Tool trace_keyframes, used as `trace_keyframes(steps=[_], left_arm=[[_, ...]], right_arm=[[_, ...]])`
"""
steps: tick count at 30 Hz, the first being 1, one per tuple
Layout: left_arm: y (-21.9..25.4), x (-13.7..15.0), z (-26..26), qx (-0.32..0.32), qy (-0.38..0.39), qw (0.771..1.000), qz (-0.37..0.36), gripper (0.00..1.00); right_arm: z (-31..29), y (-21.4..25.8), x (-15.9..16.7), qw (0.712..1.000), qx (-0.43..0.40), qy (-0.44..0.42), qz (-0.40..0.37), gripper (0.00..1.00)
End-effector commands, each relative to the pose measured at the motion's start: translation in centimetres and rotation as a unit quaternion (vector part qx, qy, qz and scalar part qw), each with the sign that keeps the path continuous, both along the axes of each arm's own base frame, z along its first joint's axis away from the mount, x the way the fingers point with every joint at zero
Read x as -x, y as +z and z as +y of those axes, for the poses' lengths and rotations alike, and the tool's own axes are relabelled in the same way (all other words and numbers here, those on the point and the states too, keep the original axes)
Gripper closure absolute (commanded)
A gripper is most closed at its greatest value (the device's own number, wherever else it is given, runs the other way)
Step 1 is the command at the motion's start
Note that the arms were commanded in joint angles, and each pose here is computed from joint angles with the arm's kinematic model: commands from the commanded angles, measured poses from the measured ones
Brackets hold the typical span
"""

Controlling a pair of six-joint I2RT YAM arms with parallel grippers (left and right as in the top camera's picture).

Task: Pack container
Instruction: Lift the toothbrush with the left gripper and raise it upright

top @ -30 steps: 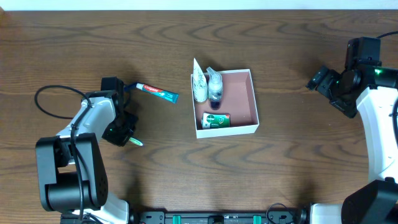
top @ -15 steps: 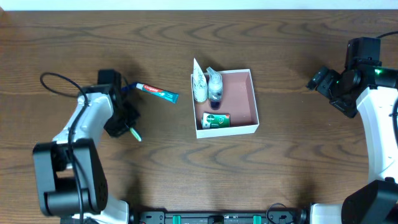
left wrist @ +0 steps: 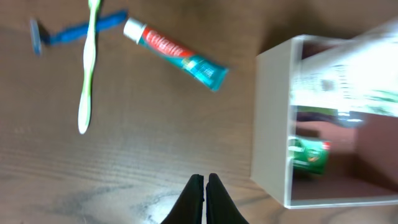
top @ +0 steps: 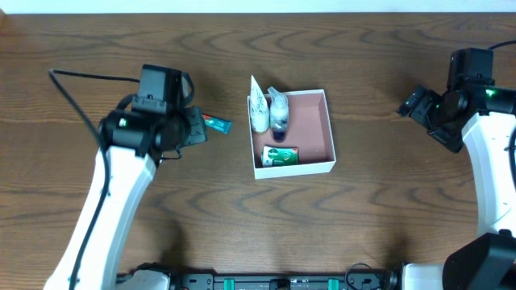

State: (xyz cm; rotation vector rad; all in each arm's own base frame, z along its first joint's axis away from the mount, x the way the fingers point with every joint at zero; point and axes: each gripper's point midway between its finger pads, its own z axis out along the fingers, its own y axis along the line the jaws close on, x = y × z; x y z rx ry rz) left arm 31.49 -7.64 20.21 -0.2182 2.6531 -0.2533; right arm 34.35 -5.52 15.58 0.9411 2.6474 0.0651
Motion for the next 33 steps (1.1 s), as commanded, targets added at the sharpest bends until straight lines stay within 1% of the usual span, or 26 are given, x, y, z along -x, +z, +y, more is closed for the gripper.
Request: trace_keyframes(steps=[1,3,5,6,8,9,10,12,13,15,21,27,33], left_arm=[[1.9,-0.1,1.8,-0.038,0.034,0.998,-0.037,0.93],[1.8,-0.2,2.7,-0.059,0.047,0.996,-0.038,0.78],[1.3,-0.2,3.6,-0.083,0.059,0.994,-0.032,0.73],[0.9,-0.3,4.0,-0.096,0.065,0.993,-0.028,0.69],[0.1,-0.6,4.8,-0.121,0.075,0.99,-0.021,0.67],[-0.3,-0.8,5.1,-0.133,0.08,0.988,-0.018,0.62],[-0.7,-1.1,5.5,-0.146,0.084,0.986,-0.014,0.6],[-1.6,-1.8,6.2,-0.17,0.09,0.981,-0.005,0.4],[-2.2,-2.1,6.3,-0.177,0.083,0.981,0.002,0.32],[-3.6,-2.9,6.7,-0.185,0.081,0.979,0.019,0.25],[-8.8,-4.6,9.2,-0.196,0.107,0.972,0.079,0.22],[-13.6,-5.2,9.8,-0.146,0.061,0.978,0.14,0.22],[-15.7,-6.0,10.0,-0.117,0.011,0.982,0.146,0.23]], right_arm=[[-0.3,0.0,0.0,1.0,0.002,0.003,0.002,0.01],[-0.3,0.0,0.0,1.0,0.002,0.003,0.002,0.01],[-0.3,0.0,0.0,1.0,0.002,0.003,0.002,0.01],[-0.3,0.0,0.0,1.0,0.002,0.003,0.002,0.01],[-0.3,0.0,0.0,1.0,0.002,0.003,0.002,0.01],[-0.3,0.0,0.0,1.0,0.003,0.002,0.002,0.01],[-0.3,0.0,0.0,1.0,0.002,0.003,0.002,0.01],[-0.3,0.0,0.0,1.0,0.002,0.003,0.002,0.01],[-0.3,0.0,0.0,1.0,0.002,0.003,0.002,0.01],[-0.3,0.0,0.0,1.0,0.002,0.003,0.002,0.01],[-0.3,0.0,0.0,1.0,0.003,0.002,0.002,0.01],[-0.3,0.0,0.0,1.0,0.002,0.003,0.002,0.01],[-0.3,0.0,0.0,1.0,0.003,0.003,0.002,0.01]])
